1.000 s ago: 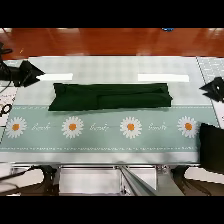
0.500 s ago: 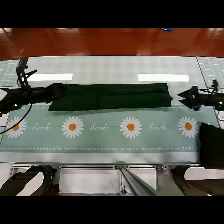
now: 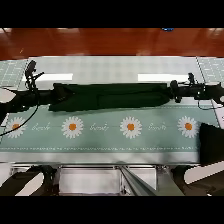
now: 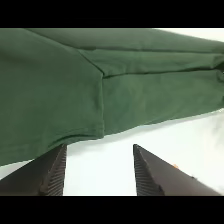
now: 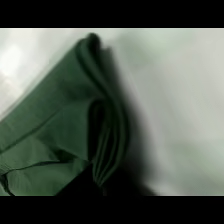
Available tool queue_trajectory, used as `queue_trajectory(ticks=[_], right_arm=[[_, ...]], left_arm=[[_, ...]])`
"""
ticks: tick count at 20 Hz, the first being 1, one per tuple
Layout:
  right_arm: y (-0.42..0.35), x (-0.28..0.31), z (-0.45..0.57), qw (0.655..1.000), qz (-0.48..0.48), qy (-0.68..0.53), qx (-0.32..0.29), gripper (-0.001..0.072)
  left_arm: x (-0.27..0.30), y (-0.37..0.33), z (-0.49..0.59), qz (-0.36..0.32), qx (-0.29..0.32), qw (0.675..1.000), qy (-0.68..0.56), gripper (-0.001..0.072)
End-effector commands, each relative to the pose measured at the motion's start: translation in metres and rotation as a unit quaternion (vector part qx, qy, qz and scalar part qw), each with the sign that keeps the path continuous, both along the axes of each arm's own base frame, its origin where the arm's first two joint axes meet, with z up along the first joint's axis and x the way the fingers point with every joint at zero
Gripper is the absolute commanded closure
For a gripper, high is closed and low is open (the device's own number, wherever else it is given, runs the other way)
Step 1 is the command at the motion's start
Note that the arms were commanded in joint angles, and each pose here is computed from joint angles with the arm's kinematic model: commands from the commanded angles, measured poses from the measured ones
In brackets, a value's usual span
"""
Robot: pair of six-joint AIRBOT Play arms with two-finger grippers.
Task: Fold the shirts.
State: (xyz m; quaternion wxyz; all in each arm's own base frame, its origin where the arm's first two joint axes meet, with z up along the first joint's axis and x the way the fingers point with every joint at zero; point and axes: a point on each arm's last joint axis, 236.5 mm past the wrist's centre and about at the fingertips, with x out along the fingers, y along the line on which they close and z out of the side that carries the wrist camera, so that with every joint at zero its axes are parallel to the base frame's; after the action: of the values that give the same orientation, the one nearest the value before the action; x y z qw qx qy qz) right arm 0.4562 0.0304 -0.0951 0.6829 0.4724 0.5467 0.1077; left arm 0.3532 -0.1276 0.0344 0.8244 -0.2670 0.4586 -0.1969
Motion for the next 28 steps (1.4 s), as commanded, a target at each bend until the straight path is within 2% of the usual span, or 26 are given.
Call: queue_trajectory(ticks=[1, 2, 4, 7, 9, 11, 14, 21, 25, 28], right_arm=[[0.022, 0.006, 0.022, 0.998, 0.048, -0.028, 0.0, 0.0691], [0.018, 0.002, 0.033, 0.997, 0.059, -0.039, -0.013, 0.0691], [0.007, -0.016, 0.06, 0.991, 0.099, -0.056, -0.065, 0.0691], [-0.007, -0.059, 0.103, 0.972, 0.164, -0.069, -0.155, 0.0691], [-0.018, -0.082, 0.137, 0.963, 0.157, -0.086, -0.203, 0.0691], [-0.016, -0.105, 0.171, 0.957, 0.148, -0.118, -0.222, 0.0691], [-0.002, -0.142, 0.203, 0.952, 0.135, -0.146, -0.234, 0.0691], [0.021, -0.185, 0.241, 0.946, 0.108, -0.197, -0.235, 0.0691], [0.027, -0.188, 0.248, 0.945, 0.109, -0.209, -0.227, 0.0691], [0.025, -0.183, 0.251, 0.944, 0.098, -0.216, -0.228, 0.0691]], left_arm=[[0.001, -0.002, -0.011, 0.0, -0.005, 1.0, 0.017, 0.0587], [0.002, -0.002, -0.012, 0.001, -0.005, 1.0, 0.017, 0.0676], [0.007, -0.01, -0.008, -0.002, -0.011, 1.0, 0.011, 0.0676], [0.003, -0.06, -0.001, -0.06, -0.007, 0.998, -0.007, 0.0676], [0.016, -0.099, -0.001, -0.067, -0.005, 0.997, -0.029, 0.0677], [0.022, -0.15, -0.011, -0.11, -0.005, 0.994, -0.023, 0.0677], [0.009, -0.235, -0.04, -0.214, -0.008, 0.977, 0.026, 0.0677], [-0.071, -0.372, -0.092, -0.353, -0.03, 0.922, 0.158, 0.0677], [-0.109, -0.399, -0.091, -0.408, -0.028, 0.897, 0.165, 0.0677], [-0.083, -0.375, -0.072, -0.402, -0.033, 0.9, 0.166, 0.0676]])
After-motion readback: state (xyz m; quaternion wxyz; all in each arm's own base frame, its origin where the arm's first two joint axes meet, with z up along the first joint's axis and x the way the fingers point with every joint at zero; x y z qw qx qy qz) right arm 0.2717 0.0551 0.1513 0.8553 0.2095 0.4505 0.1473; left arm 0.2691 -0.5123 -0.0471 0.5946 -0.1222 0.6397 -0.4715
